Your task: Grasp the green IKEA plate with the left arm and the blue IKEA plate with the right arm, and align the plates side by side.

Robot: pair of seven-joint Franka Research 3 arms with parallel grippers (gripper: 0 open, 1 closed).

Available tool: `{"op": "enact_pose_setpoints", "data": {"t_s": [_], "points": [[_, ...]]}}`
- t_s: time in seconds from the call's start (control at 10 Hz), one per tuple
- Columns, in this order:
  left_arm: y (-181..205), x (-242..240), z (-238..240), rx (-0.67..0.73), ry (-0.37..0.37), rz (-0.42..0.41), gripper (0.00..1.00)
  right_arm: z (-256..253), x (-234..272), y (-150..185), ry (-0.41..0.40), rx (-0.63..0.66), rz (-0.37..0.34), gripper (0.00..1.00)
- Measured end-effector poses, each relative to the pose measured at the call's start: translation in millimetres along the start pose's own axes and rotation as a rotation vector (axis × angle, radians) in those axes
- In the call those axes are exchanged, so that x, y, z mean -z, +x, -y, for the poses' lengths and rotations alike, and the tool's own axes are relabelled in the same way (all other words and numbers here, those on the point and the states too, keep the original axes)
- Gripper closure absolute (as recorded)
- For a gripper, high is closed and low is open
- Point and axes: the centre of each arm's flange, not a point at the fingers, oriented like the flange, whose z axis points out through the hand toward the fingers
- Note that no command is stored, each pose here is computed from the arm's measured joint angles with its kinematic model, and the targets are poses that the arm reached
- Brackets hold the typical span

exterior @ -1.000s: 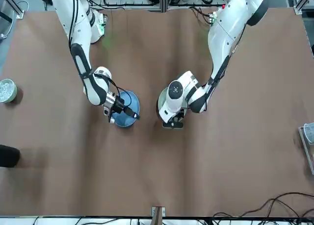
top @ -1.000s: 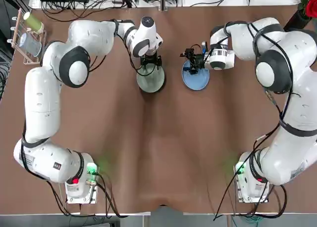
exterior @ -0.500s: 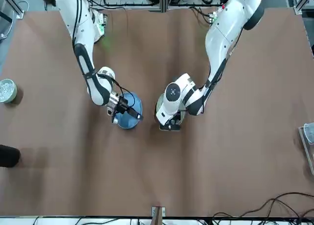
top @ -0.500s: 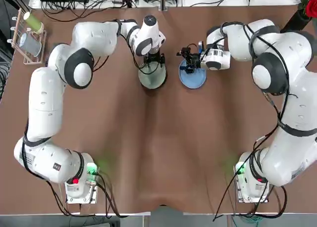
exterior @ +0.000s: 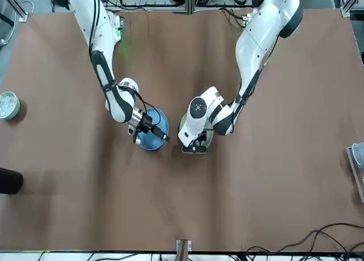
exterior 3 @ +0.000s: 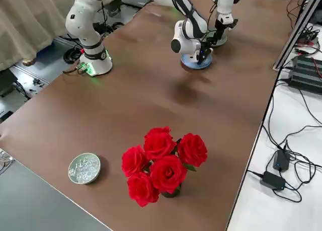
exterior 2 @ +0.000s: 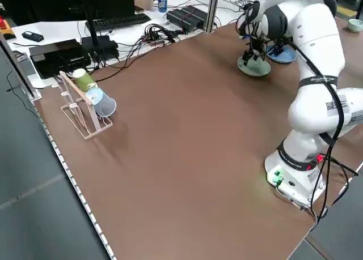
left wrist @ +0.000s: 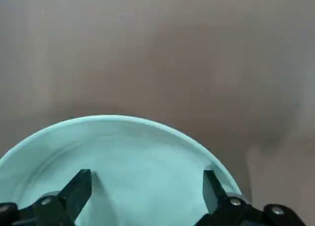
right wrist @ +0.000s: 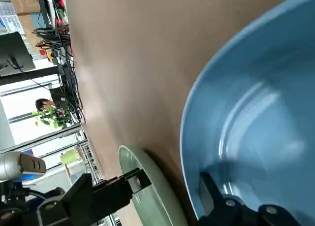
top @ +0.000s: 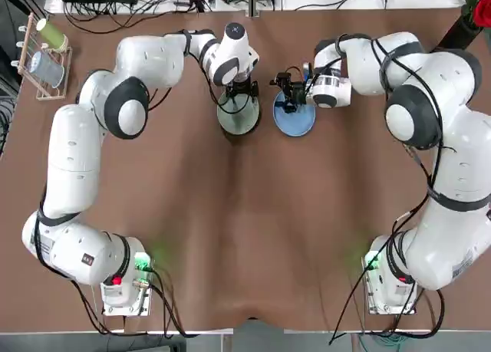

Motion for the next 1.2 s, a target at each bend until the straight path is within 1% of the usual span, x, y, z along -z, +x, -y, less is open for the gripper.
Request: {"op": "enact_pose_setpoints", "data": {"t_s": [0.3,0.9,1.2], "points": [[1.1,1.1,-0.3,0.002,-0.002,-0.002,0.00,1.7,-4.3,1.2,0.013,-0.011,-0.007,0.04],[0.6,1.4,-1.6,0.019,-0.003,-0.003,0.00,10.7,-32.7,-17.9,0.054,-0.036,0.000,0.04],[1.1,2.2,-1.9,0.020,-0.004,-0.005,0.00,10.1,-39.2,-18.1,0.056,-0.037,-0.001,0.04]]}}
